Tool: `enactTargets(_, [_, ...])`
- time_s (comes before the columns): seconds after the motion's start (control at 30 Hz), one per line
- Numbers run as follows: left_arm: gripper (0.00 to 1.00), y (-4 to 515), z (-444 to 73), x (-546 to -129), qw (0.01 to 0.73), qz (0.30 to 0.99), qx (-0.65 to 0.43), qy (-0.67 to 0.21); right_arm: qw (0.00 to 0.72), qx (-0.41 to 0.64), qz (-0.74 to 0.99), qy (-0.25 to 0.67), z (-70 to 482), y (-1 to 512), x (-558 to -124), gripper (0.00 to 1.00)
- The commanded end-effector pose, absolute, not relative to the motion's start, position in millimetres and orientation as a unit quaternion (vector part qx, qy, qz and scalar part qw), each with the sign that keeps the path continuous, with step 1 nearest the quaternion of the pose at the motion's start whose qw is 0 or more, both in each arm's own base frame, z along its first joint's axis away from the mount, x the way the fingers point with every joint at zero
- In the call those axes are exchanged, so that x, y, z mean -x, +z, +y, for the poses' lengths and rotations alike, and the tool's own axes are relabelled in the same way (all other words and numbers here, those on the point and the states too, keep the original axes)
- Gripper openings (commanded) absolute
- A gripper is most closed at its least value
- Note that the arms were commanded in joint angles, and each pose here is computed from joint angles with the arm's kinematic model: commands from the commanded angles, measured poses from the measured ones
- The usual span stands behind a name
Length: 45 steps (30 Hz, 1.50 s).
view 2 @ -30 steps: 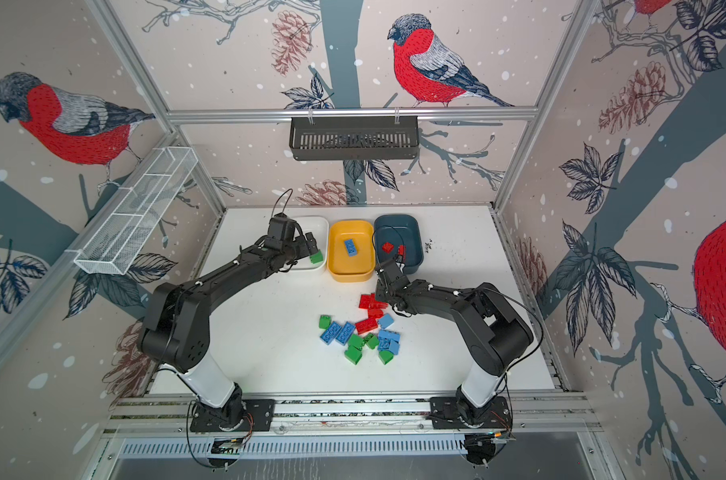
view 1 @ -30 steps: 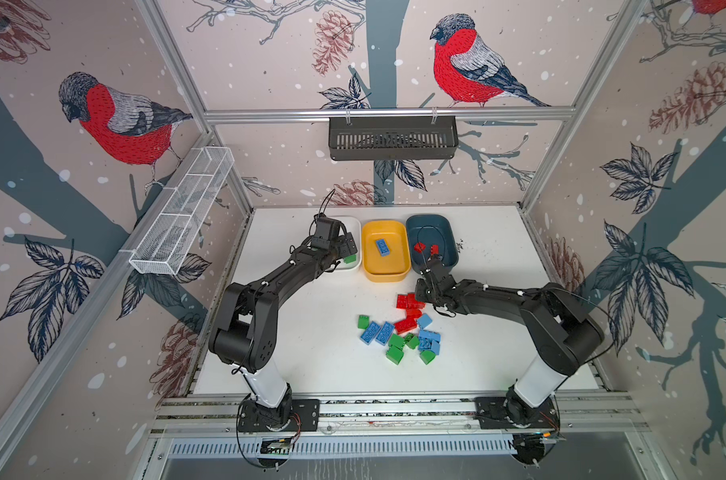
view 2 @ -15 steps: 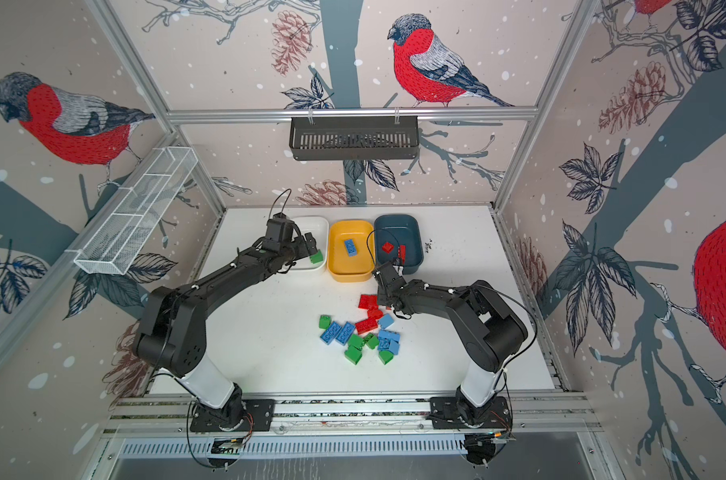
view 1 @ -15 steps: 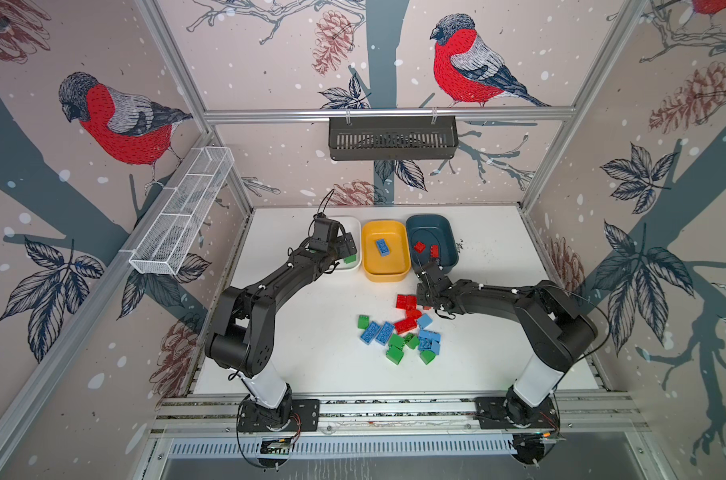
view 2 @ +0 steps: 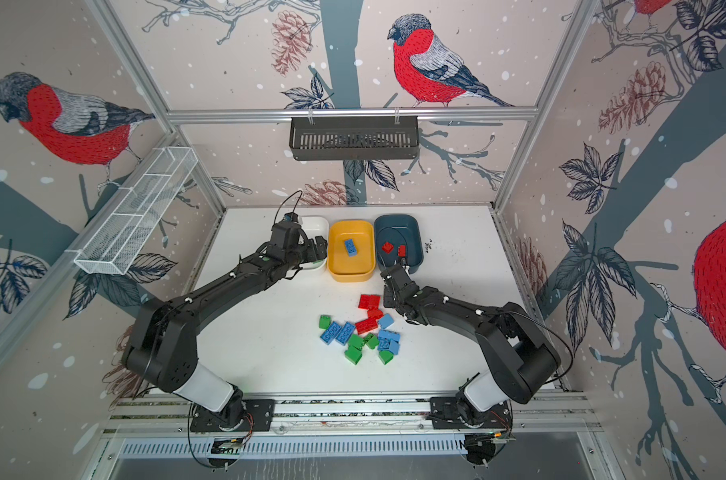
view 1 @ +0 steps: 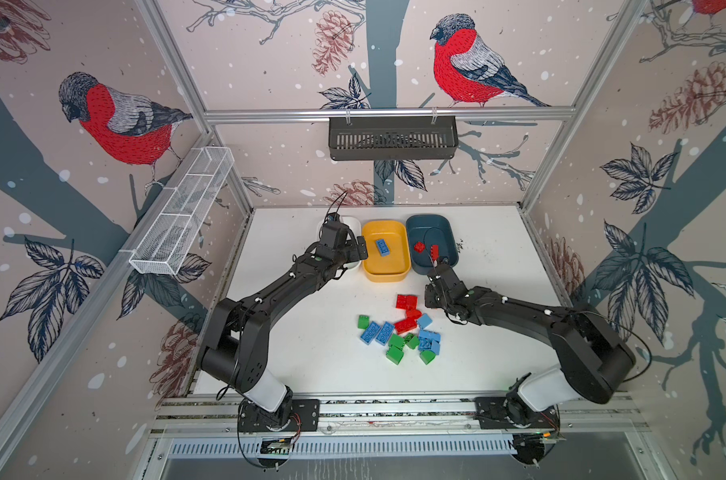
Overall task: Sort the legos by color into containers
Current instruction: 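Grasp a red brick with the right gripper, then drop the red brick into the teal tub while the left hovers over the yellow tub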
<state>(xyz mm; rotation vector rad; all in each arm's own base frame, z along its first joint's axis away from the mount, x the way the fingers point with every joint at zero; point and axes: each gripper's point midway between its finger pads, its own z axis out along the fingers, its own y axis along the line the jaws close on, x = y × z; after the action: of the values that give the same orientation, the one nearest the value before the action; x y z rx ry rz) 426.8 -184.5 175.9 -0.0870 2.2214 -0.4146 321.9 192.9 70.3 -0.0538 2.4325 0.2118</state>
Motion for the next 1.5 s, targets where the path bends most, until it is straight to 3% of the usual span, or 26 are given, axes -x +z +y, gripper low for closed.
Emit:
enactTargets(0.0, [0.97,203.7,-188.3,-432.9,0.474,0.864,0.02,-0.168,0.384,0.028,0.919,0.087,192.7,92.1,-336.6,0.18])
enactTargets(0.43, [0.97,233.9,-233.4,-399.0,0.52,0.819,-0.077,-0.228,0.412,0.038,0.903,0.119,170.8,133.6,-392.6,0.19])
enactTargets(0.97, [0.97,225.6,-246.4,-384.6,0.505,0.824,-0.074,-0.247,0.34,0.027,0.938,0.064,174.2,79.5,-482.1,0.26])
enactTargets(1.2, [0.97,217.9,-255.4,-375.7,0.5,0.829,-0.101,-0.23,0.341,0.019,0.938,0.062,179.7,80.2,-489.9,0.45])
enactTargets(1.47, [0.97,202.6,-271.2,-371.3,0.489,0.842,-0.128,-0.19,0.37,0.028,0.926,0.074,184.8,107.8,-477.2,0.61])
